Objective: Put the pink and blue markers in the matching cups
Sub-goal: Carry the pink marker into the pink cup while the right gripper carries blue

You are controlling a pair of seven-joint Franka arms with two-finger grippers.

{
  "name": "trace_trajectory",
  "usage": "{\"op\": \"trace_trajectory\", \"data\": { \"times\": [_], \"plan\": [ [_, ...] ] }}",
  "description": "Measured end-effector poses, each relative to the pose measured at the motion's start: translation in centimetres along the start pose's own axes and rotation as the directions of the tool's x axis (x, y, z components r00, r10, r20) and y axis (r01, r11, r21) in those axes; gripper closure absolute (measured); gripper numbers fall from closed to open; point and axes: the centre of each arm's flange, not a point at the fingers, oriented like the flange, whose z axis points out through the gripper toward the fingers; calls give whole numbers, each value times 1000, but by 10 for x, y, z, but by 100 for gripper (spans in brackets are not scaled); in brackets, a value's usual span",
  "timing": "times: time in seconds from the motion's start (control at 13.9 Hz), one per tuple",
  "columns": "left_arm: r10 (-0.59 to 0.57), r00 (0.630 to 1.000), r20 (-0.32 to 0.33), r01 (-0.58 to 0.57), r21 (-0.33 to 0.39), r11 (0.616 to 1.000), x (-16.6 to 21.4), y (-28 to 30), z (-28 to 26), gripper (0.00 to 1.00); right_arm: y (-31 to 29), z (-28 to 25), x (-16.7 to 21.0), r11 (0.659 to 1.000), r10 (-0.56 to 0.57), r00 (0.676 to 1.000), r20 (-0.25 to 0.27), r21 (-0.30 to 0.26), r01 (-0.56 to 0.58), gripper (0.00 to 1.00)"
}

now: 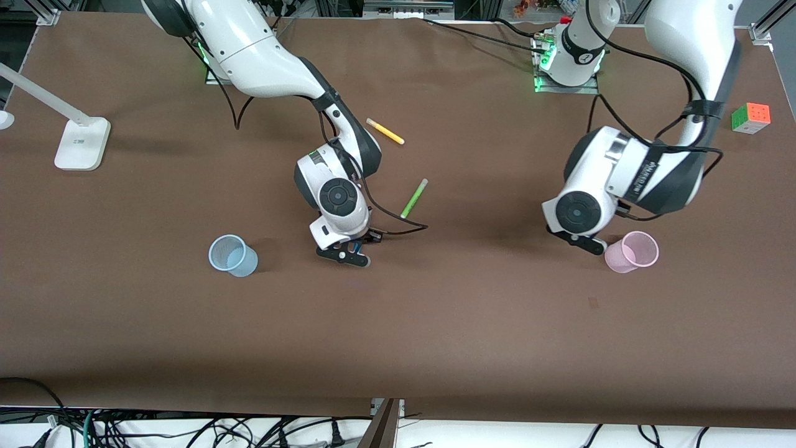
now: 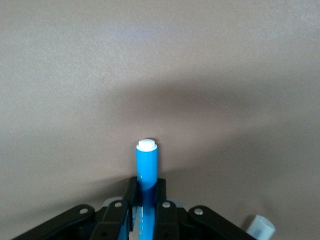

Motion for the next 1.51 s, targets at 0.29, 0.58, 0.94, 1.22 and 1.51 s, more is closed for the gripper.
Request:
{"op": "trace_trajectory", "data": {
  "times": [0.29, 0.58, 0.94, 1.22, 1.51],
  "plan": [
    [93, 988, 121, -113, 171, 979, -6, -29, 10, 82, 44, -65, 38, 998, -22, 994, 106, 60, 15, 83],
    [131, 969, 208, -176, 217, 960, 0, -66, 41, 82, 147, -157, 95, 991, -22, 982, 186, 131, -2, 83],
    [162, 959, 232, -220, 251, 943, 27, -65, 66, 82, 239, -196, 134, 968, 46, 954, 295, 224, -116, 83],
    [131, 971, 198, -181, 260, 949, 32, -71, 70, 78, 289, -190, 157, 941, 121, 933, 340, 261, -217, 83],
    [-24, 990, 139, -18, 289, 957, 33, -69, 63, 37, 328, -146, 174, 880, 175, 861, 477, 318, -354, 83]
  ]
}}
